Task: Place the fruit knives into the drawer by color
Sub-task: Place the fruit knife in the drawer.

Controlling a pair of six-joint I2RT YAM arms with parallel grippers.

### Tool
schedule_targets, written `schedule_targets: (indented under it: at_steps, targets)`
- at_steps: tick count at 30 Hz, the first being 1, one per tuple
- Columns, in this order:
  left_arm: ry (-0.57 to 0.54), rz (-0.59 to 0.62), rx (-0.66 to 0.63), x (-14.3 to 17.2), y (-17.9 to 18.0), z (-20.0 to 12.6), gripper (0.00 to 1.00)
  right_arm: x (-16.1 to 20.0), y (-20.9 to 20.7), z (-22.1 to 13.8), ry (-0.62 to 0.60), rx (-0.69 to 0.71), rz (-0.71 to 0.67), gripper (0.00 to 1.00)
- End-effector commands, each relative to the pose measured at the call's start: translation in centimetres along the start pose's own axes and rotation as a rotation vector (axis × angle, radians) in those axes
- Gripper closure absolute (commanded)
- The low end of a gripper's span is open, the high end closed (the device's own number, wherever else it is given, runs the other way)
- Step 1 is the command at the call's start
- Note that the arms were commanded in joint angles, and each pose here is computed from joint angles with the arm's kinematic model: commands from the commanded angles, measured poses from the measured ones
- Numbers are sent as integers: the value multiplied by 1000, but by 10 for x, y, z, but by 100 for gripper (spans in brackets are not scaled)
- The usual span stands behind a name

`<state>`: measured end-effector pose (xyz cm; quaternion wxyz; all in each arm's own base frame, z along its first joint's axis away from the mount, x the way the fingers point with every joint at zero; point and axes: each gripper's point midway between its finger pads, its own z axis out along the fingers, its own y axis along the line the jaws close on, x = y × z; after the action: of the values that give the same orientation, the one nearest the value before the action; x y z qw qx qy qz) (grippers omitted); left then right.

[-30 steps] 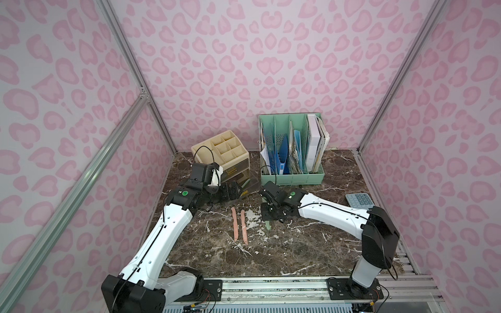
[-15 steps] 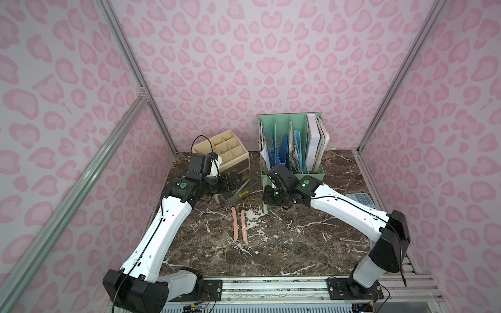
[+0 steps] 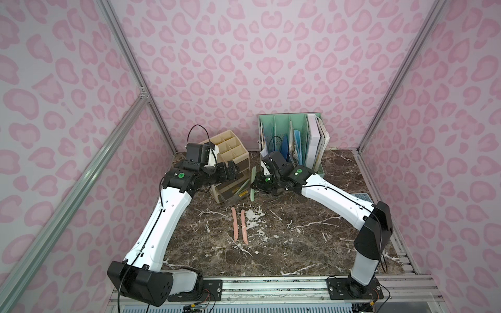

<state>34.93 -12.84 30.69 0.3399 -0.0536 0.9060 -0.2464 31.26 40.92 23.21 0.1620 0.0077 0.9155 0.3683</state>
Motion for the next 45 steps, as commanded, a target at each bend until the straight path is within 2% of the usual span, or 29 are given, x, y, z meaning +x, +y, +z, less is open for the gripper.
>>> schedule_targets:
  at_steps: [1,10,17,32,42,43,45]
  targets:
    - [-9,13,0,-4,0,-1,1,-2,24,-1,32,-105,90,100]
    - [-12,7,-2,-4,3,-1,1,-7,39,2,66,-200,281,100]
    - [-22,5,3,-9,1,-1,1,1,39,8,105,-203,456,100]
    - [-40,-4,24,-21,-4,1,1,-1,32,44,104,-156,577,100]
    - [-29,-7,-14,-18,6,6,1,-4,14,76,133,-119,604,100]
    - [-28,-10,-12,-18,6,5,1,-5,15,77,133,-123,601,99]
    - [-24,-13,-5,-17,4,5,1,-7,14,78,126,-126,598,89]
